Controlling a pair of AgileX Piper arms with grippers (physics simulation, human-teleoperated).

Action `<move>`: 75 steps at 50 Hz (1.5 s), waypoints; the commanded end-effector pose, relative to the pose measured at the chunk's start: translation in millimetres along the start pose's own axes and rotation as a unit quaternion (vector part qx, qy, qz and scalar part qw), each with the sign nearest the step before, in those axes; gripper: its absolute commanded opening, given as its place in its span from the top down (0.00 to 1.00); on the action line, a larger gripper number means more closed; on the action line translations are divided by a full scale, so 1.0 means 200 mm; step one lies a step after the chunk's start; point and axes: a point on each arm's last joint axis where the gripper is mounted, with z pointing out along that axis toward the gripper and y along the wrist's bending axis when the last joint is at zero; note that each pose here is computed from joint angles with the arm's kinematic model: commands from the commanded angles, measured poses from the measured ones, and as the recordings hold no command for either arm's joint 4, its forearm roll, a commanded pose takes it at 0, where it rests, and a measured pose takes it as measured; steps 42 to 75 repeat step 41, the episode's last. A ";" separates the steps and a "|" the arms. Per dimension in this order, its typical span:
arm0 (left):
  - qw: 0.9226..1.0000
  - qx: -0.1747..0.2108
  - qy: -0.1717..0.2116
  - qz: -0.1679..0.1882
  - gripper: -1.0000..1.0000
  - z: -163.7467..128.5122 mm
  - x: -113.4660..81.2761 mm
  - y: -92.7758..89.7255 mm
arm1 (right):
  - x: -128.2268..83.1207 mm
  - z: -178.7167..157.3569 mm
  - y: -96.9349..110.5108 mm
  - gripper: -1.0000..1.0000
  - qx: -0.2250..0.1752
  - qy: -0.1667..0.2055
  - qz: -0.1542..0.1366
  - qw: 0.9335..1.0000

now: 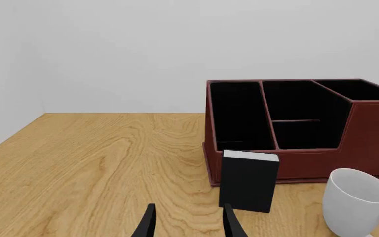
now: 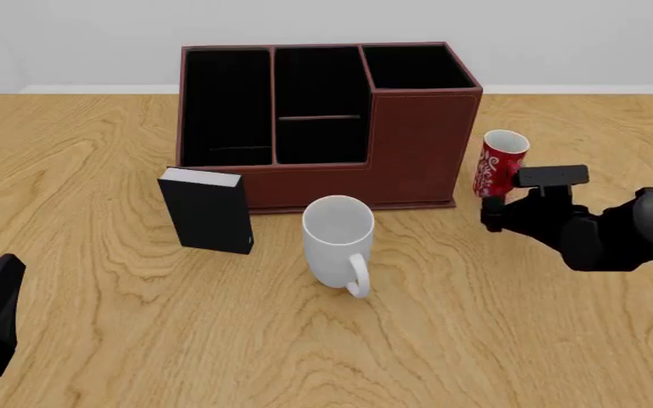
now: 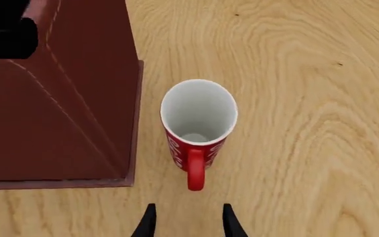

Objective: Pick up the red mug and place it to the right of the caddy.

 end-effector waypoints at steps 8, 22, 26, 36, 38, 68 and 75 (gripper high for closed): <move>1.000 0.000 0.000 0.000 0.00 0.00 0.00 0.00 | 0.08 -0.31 -0.02 0.00 0.009 -0.018 0.028 0.999; 1.000 0.000 0.000 0.000 0.00 0.00 0.00 0.00 | 0.16 -0.86 0.02 0.00 -0.007 -0.065 0.044 0.997; 1.000 0.000 0.000 0.000 0.00 0.00 0.00 0.00 | 0.21 -1.02 0.03 0.00 -0.015 -0.083 0.040 0.996; 1.000 0.000 0.000 0.000 0.00 0.00 0.00 0.00 | 0.32 -1.38 0.04 0.00 -0.037 -0.115 0.037 0.992; 1.000 0.000 0.000 0.000 0.00 0.00 0.00 0.00 | 0.34 -1.43 0.04 0.00 -0.038 -0.119 0.039 0.991; 1.000 0.000 0.000 0.000 0.00 0.00 0.00 0.00 | 0.38 -1.49 0.04 0.00 -0.044 -0.123 0.047 0.990; 1.000 0.000 0.000 0.000 0.00 0.00 0.00 0.00 | 0.38 -1.49 0.04 0.00 -0.044 -0.123 0.047 0.990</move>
